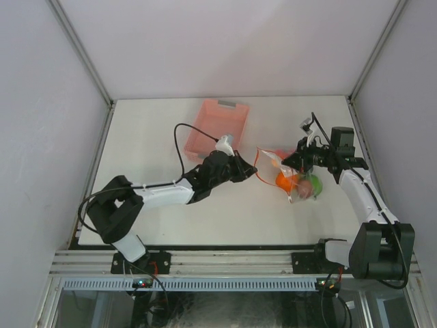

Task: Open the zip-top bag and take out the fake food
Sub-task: Open the zipper of the food storage bag at the center of the board.

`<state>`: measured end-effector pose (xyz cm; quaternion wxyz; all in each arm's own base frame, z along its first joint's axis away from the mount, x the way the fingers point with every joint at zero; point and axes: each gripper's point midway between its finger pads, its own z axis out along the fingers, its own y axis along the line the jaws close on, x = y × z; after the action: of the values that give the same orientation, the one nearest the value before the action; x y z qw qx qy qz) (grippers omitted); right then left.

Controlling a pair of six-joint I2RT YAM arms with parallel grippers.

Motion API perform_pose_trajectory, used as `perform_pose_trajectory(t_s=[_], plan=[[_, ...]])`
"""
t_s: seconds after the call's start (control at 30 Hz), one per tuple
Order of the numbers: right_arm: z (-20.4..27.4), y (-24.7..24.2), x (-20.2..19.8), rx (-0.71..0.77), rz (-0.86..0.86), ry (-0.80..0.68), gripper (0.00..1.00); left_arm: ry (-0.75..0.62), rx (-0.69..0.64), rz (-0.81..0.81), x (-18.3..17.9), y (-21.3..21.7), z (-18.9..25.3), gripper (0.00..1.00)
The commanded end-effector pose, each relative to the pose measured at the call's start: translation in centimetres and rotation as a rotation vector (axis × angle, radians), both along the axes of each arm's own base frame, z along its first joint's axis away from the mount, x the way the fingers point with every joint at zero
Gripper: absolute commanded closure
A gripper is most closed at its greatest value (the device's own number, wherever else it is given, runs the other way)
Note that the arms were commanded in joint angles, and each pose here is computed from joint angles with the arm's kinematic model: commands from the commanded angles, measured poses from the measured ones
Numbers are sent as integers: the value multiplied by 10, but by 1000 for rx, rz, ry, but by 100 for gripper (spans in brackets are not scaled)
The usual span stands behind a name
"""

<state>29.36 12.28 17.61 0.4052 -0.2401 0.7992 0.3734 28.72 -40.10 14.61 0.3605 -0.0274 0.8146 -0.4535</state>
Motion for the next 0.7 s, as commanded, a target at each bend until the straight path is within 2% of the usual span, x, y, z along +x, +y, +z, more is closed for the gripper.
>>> perform_pose_trajectory(t_s=[0.0, 0.17, 0.33, 0.47, 0.57, 0.67], plan=[[5, 0, 2, -60, 13, -78, 100, 5, -16, -28, -10, 16, 12, 100], [5, 5, -2, -54, 46, -84, 100, 89, 63, 4, -16, 31, -9, 99], [8, 16, -11, -8, 110, -79, 100, 111, 115, 51, -12, 47, -17, 85], [8, 22, -15, 14, 142, -65, 100, 6, 114, 67, -7, 60, 8, 72], [7, 25, -16, 16, 152, -61, 100, -106, 50, 89, -4, 76, 34, 63], [8, 26, -17, 17, 157, -62, 100, -214, -64, 42, -6, 84, 56, 54]])
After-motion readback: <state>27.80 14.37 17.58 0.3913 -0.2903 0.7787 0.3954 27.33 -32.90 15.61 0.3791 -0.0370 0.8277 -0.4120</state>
